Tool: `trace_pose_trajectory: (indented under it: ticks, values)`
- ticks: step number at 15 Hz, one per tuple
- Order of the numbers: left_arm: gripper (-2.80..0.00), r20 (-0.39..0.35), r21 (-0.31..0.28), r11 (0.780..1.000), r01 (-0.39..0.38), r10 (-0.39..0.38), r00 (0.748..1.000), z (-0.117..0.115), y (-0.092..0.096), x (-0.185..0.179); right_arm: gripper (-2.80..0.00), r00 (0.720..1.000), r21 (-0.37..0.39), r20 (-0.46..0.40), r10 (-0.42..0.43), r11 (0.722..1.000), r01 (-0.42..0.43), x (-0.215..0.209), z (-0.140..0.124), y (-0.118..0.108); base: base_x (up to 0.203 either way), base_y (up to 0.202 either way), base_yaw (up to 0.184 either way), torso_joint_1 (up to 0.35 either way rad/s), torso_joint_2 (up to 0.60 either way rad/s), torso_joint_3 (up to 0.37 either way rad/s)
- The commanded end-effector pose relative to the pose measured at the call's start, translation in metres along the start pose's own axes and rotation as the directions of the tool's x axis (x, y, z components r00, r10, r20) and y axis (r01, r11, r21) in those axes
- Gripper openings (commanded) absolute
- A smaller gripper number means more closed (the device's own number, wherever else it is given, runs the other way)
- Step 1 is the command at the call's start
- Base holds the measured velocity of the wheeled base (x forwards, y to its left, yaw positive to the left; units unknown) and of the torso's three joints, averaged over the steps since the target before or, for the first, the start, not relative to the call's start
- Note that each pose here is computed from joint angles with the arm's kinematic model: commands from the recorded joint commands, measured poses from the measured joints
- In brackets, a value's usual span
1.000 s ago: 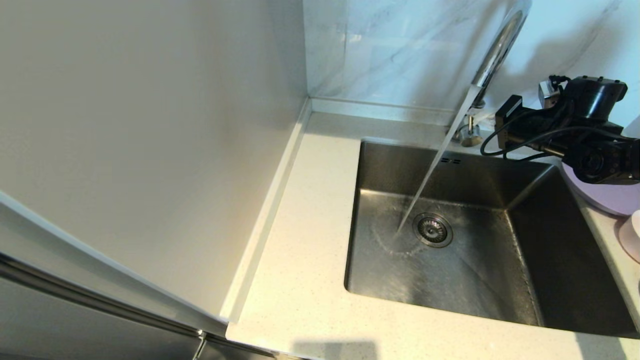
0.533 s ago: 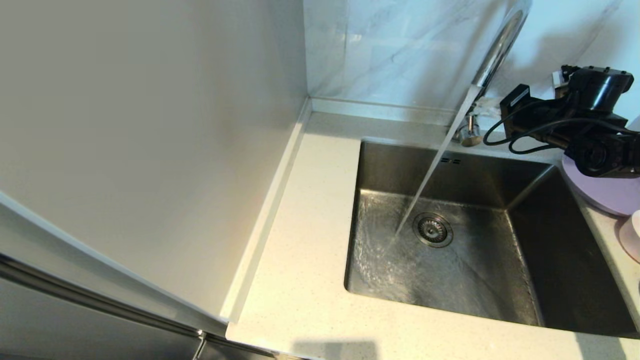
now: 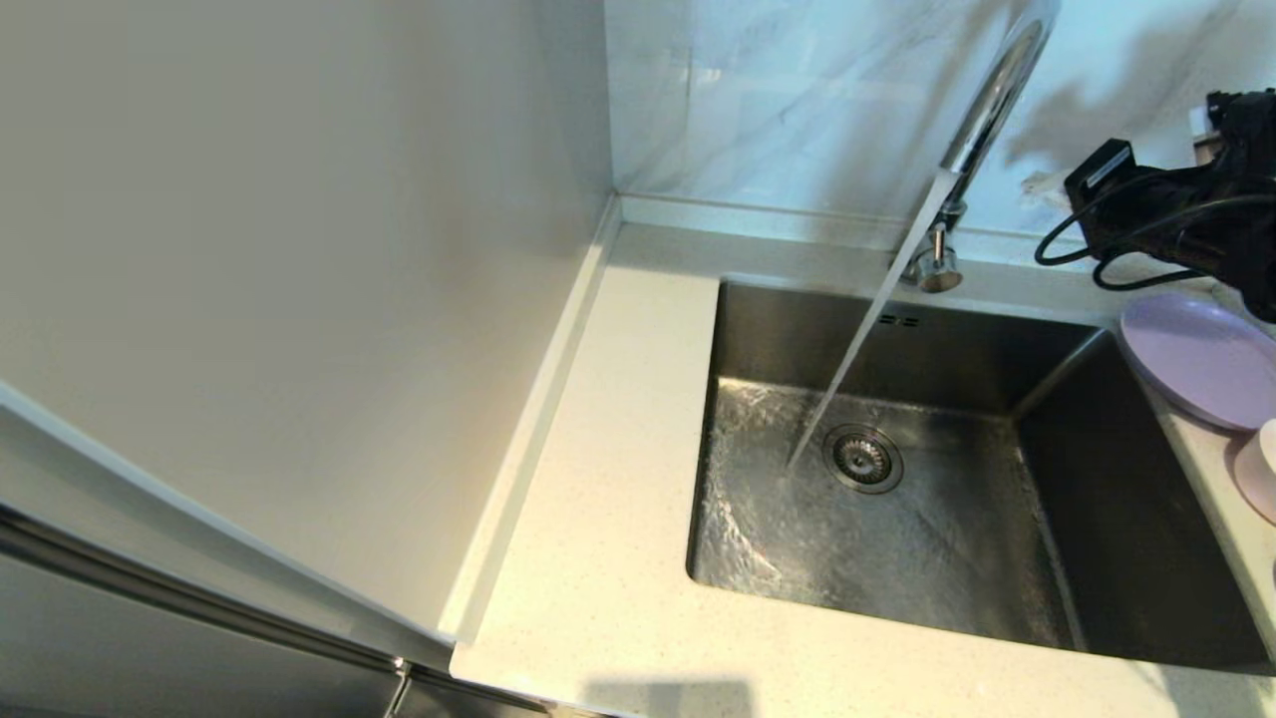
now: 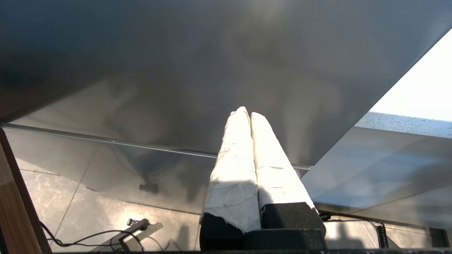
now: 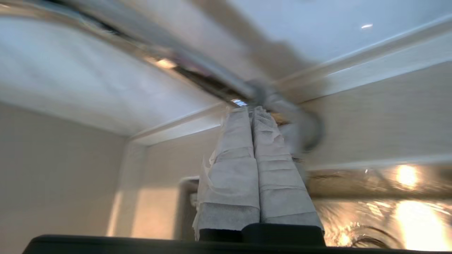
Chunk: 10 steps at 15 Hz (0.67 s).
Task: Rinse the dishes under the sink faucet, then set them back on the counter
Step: Turn on the faucet
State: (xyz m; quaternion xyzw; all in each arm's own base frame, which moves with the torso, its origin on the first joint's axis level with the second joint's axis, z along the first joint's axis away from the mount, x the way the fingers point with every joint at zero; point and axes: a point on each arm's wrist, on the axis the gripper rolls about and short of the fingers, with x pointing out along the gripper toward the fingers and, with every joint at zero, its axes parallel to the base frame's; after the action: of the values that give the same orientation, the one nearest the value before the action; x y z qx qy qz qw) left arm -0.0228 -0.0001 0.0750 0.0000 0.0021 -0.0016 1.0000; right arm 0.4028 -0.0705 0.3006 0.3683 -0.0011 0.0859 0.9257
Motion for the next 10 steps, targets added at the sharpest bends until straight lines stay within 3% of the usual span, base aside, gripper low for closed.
trace_pose_trajectory:
  ticks: [1, 4, 7, 10]
  values:
    - [-2.80, 0.000, 0.000, 1.000, 0.001, -0.001, 1.000, 0.000, 0.000, 0.000, -2.80, 0.998, -0.020, 0.036, -0.041, 0.999, 0.042, -0.033, 0.025, 0.016, 0.000, 0.000, 0.000, 0.000, 0.00, 0.000]
    - [-2.80, 0.000, 0.000, 1.000, 0.000, 0.000, 1.000, 0.000, 0.000, 0.000, -2.80, 0.992, -0.025, 0.033, -0.123, 0.992, 0.124, -0.077, 0.040, 0.030, 0.000, 0.000, 0.000, 0.000, 0.00, 0.000]
    - [-2.80, 0.000, 0.000, 1.000, 0.000, 0.000, 1.000, 0.000, 0.000, 0.000, -2.80, 0.977, -0.010, -0.029, -0.213, 0.977, 0.212, -0.117, 0.042, 0.048, 0.000, 0.000, 0.000, 0.000, 0.00, 0.000]
    - [-2.80, 0.000, 0.000, 1.000, 0.000, 0.000, 1.000, 0.000, 0.000, 0.000, -2.80, 0.949, -0.107, -0.036, -0.313, 0.946, 0.307, -0.146, 0.040, 0.062, 0.000, 0.000, 0.000, 0.000, 0.00, 0.000]
